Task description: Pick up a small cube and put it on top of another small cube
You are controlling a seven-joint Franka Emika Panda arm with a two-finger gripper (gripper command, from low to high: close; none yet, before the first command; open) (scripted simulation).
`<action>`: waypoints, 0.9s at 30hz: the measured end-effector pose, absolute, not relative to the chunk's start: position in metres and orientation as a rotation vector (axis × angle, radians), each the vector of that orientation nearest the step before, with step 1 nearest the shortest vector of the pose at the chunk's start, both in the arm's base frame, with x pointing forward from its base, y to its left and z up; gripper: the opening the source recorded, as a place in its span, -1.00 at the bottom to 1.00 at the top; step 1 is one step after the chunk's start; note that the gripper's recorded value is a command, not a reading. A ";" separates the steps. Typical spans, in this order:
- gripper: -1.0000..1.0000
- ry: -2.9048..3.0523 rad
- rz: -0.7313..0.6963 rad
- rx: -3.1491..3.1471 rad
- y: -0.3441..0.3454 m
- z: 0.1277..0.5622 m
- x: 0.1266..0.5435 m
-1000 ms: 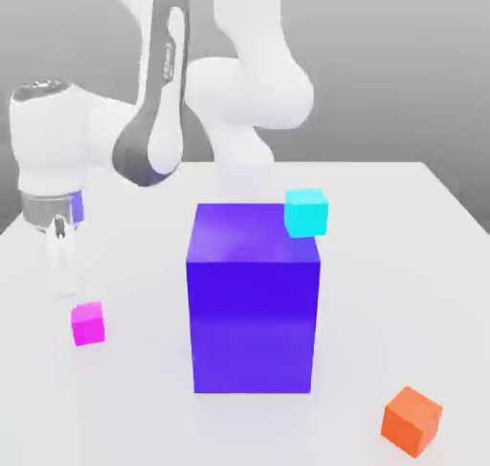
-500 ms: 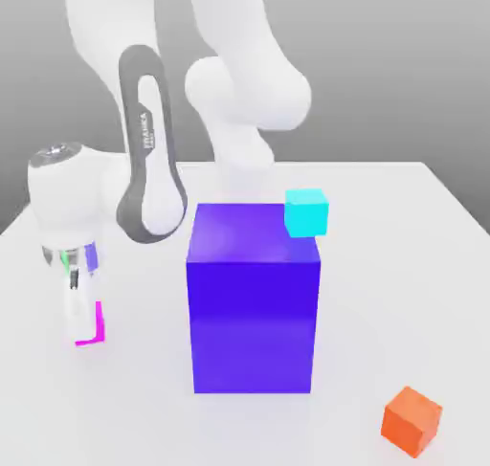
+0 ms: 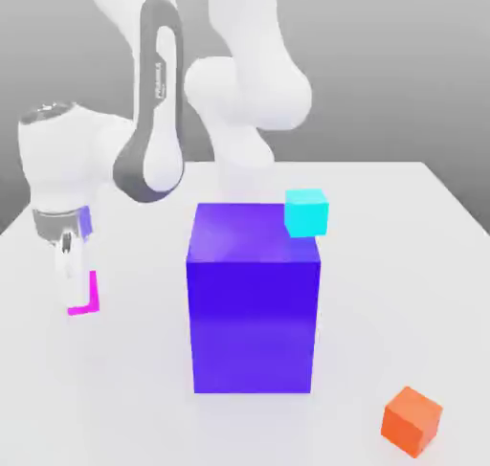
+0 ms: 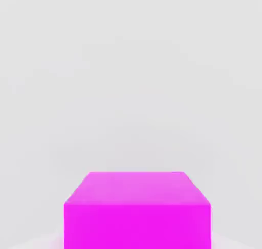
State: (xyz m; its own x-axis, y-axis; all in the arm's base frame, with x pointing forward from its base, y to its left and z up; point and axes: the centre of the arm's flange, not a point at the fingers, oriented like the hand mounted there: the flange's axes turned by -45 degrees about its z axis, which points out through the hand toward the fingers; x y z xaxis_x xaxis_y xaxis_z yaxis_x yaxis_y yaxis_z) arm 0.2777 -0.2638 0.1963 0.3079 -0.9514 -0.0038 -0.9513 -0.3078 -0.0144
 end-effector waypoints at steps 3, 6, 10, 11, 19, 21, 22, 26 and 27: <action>-1.00 1.791 -0.012 -2.543 -0.279 0.203 0.309; -1.00 1.742 -0.012 -2.560 -0.293 0.209 0.342; -1.00 1.676 -0.008 -2.595 -0.308 0.216 0.386; -1.00 1.659 -0.006 -2.606 -0.311 0.218 0.397; -1.00 1.518 0.002 -2.719 -0.322 0.234 0.486; -1.00 1.478 -0.001 -2.756 -0.321 0.240 0.509; -1.00 1.463 -0.002 -2.770 -0.320 0.238 0.518; 1.00 1.450 -0.002 -2.784 -0.319 0.185 0.526; 1.00 1.450 -0.002 -2.784 -0.319 0.185 0.526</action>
State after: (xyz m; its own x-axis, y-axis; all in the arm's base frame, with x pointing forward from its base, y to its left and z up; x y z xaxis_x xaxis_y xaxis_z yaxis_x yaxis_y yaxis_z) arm 0.5261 -0.3192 0.1854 0.5734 -0.8193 -0.0002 -0.8193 -0.5734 -0.0027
